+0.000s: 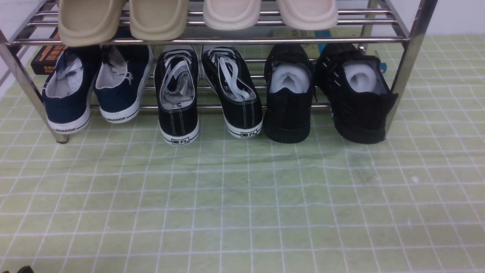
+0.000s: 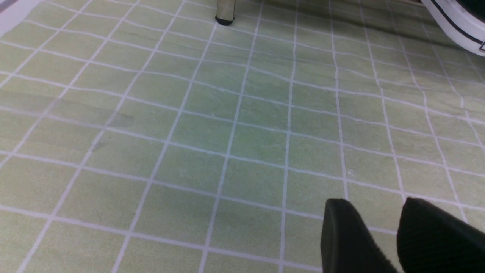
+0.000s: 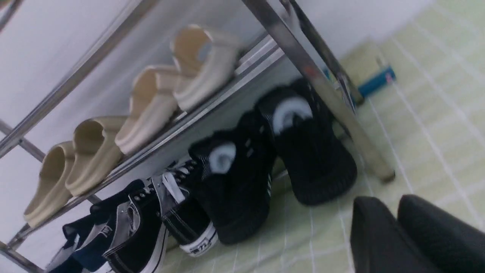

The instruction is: Take the shoes off the shelf with your hand from the green coffee tablecloth.

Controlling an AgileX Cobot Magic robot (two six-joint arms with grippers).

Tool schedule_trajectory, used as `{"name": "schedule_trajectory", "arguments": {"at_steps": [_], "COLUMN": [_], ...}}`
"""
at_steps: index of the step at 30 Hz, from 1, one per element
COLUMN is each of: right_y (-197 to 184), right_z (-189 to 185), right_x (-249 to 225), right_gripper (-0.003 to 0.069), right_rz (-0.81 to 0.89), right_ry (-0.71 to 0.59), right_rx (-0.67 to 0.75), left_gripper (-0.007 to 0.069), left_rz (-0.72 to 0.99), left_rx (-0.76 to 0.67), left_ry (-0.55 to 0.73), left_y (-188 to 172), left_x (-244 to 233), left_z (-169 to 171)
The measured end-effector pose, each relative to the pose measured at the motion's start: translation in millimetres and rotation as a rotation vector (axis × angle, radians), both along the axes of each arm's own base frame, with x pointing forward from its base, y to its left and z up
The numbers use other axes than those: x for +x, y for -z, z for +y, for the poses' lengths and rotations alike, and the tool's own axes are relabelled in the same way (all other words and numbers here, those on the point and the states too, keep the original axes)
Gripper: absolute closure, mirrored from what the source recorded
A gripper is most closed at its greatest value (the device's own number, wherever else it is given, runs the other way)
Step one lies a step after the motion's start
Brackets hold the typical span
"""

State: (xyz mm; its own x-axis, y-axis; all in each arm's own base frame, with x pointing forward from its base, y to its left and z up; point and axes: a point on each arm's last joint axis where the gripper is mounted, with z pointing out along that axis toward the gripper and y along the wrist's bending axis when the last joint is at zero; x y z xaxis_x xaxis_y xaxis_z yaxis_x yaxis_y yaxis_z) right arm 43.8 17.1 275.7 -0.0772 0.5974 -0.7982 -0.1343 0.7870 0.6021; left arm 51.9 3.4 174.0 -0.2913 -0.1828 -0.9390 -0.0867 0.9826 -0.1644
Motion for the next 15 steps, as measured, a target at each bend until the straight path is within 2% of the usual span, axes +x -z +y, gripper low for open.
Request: {"name": "schedule_trajectory", "arguments": {"at_steps": [1,2,5,10,12,15], "right_y": [-3,-39,-64,-66,-60,-53], "right_z": [0,1,5,9,9,11], "right_x": [1,9,33,88,115,151], "right_gripper": [0.0585,0.0663,0.0668,0.0657,0.0655,0.065], "right_rz": [0.004,0.024,0.212,0.637,0.758,0.823], "right_ry": [0.0,-0.023,-0.129,-0.343,-0.409,-0.493], "right_rx": [-0.03,-0.196,-0.323,-0.37,-0.36,-0.35], "left_gripper": [0.0384,0.0384,0.0384,0.0384,0.0384,0.0384], "left_rz": [0.0,0.0,0.0,0.0,0.0,0.0], "left_rx": [0.0,0.0,0.0,0.001,0.001,0.001], "left_ry": [0.0,0.0,0.0,0.0,0.0,0.0], "left_y": [0,0,0,0,0,0], "left_x": [0,0,0,0,0,0], "left_z": [0,0,0,0,0,0]}}
